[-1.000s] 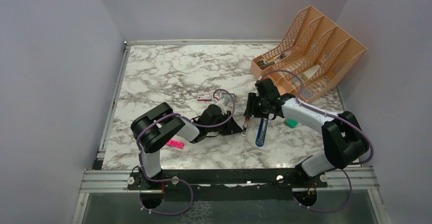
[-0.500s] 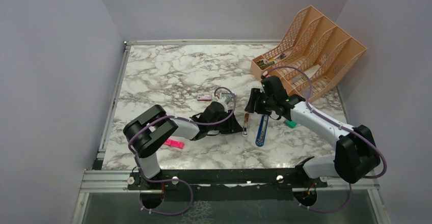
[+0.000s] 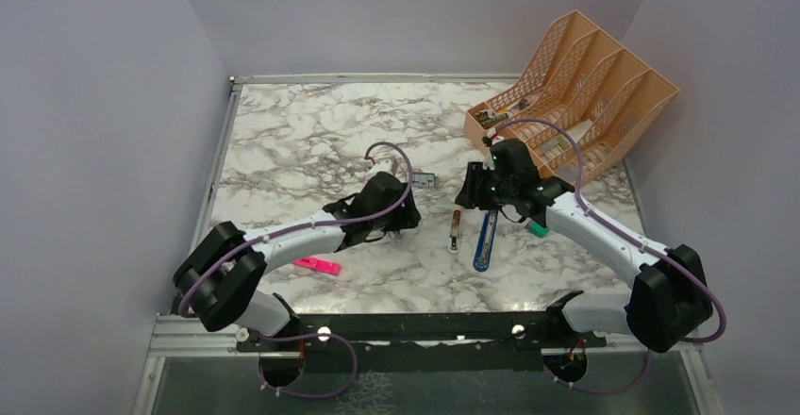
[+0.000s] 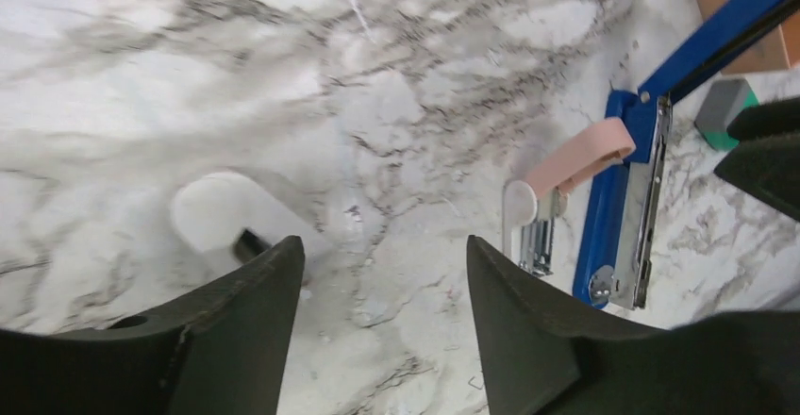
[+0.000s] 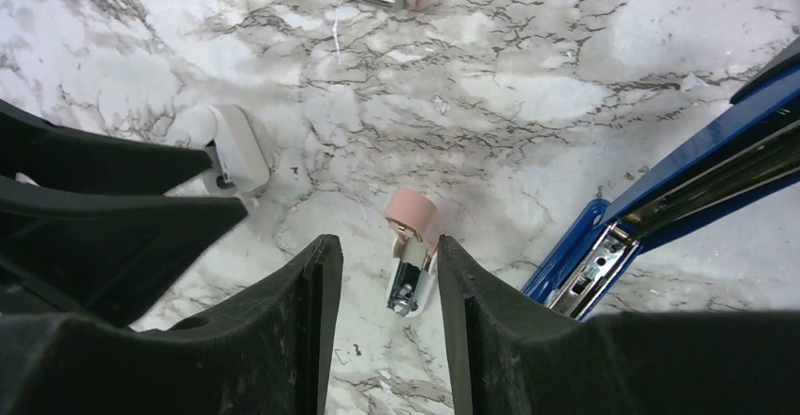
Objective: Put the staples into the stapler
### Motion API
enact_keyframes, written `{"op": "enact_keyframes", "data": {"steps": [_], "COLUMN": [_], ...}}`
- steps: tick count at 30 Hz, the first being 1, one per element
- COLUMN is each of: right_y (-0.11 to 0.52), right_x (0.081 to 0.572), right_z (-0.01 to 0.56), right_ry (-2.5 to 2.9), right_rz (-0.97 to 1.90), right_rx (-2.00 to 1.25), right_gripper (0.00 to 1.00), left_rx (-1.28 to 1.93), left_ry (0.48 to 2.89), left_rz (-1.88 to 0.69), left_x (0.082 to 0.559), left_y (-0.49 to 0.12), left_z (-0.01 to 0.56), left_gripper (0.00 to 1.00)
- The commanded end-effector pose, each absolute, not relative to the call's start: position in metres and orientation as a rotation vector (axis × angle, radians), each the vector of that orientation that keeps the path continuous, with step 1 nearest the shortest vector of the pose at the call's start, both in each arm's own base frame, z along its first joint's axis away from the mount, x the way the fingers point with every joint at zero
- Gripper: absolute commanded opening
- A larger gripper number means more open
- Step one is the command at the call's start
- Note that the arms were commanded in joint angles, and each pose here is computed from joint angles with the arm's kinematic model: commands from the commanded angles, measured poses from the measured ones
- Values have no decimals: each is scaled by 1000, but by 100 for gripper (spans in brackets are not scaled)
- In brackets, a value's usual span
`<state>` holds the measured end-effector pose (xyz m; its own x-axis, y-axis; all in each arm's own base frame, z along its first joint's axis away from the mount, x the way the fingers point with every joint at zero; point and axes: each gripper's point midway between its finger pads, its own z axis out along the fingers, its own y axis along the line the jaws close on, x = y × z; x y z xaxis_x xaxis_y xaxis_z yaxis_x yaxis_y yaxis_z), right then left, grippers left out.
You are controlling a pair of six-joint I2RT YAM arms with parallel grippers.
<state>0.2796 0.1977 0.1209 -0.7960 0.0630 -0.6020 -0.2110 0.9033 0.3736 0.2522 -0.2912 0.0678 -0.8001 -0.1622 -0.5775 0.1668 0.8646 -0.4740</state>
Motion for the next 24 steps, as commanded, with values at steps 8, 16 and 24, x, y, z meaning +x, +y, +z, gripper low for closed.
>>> {"op": "enact_keyframes", "data": {"steps": [8,16,24], "right_y": [216,222,224], "right_x": [287,287,284], "right_z": [142,144,144], "right_ry": [2366,2364,2358], "right_rz": [686,724,740], "right_rx": [-159,-174,-200], "right_gripper": [47,47,47], "left_rx": [-234,-211,-219], "left_ry": [2412,2450,2468], "left_rz": [-530,-625,-607], "left_x": [259,258,260], "left_y": [-214,-229,-227], "left_z": [59,48,37], "left_gripper": [68,46,29]}}
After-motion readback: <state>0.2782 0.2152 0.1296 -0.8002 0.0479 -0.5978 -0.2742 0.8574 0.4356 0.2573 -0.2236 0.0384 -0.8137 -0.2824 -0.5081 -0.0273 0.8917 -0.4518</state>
